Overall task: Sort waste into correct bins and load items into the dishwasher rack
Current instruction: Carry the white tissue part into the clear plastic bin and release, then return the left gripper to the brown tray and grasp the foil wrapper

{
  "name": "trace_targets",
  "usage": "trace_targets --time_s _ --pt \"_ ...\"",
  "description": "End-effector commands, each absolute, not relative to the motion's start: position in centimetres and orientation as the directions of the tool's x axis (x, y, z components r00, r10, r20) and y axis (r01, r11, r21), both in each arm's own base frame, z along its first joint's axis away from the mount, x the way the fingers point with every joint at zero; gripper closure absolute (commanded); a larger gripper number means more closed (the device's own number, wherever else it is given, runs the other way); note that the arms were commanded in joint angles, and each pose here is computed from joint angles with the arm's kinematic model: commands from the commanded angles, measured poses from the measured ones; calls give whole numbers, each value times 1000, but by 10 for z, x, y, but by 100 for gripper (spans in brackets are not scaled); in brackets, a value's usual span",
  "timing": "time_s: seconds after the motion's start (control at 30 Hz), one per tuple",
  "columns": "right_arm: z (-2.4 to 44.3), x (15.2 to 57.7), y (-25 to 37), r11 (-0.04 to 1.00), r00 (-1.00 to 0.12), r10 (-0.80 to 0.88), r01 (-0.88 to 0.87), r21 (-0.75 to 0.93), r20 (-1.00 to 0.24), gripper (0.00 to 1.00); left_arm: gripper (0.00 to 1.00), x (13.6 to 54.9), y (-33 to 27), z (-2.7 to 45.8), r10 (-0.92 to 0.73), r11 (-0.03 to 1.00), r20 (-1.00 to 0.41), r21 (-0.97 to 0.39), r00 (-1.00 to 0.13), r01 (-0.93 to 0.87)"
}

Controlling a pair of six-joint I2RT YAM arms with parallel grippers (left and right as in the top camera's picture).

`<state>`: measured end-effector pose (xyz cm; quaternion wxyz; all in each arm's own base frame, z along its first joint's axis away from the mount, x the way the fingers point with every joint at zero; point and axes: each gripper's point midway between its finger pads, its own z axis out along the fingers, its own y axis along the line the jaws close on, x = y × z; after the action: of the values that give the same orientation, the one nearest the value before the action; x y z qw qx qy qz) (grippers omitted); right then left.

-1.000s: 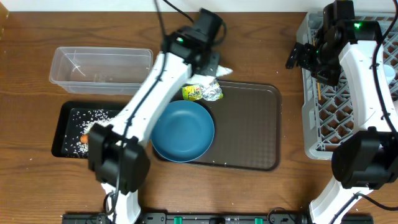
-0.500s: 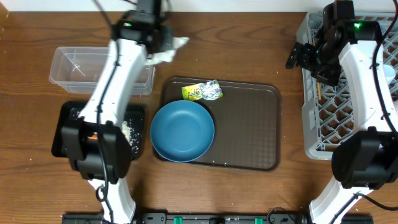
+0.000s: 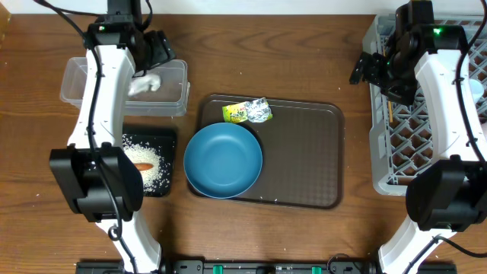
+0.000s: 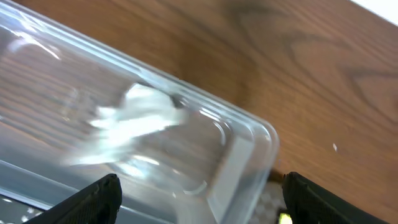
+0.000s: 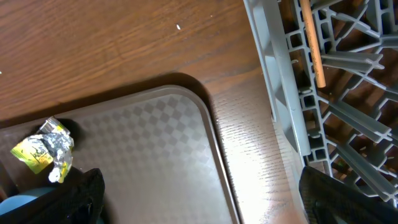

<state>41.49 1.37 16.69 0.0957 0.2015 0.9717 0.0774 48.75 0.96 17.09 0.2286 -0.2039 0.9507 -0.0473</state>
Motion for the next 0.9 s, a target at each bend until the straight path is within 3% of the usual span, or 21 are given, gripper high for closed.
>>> trace_targets --time_s 0.0,0.2,0.47,0.7,0.87 --pt "173 415 14 908 -898 405 373 192 -170 1 15 482 -21 167 -389 913 -350 -267 -852 -307" --pt "173 415 14 908 -898 405 373 192 -170 1 15 459 -83 162 -278 928 -259 -321 -925 -189" --pt "173 415 14 908 -898 405 373 192 -170 1 15 413 -181 143 44 956 -213 -275 -976 103" --pt "173 415 14 908 -898 405 373 192 -170 1 15 387 -214 109 340 933 -186 -58 -922 356" --pt "173 415 14 908 -898 405 373 192 -170 1 15 366 -237 91 536 839 -126 -33 -835 544"
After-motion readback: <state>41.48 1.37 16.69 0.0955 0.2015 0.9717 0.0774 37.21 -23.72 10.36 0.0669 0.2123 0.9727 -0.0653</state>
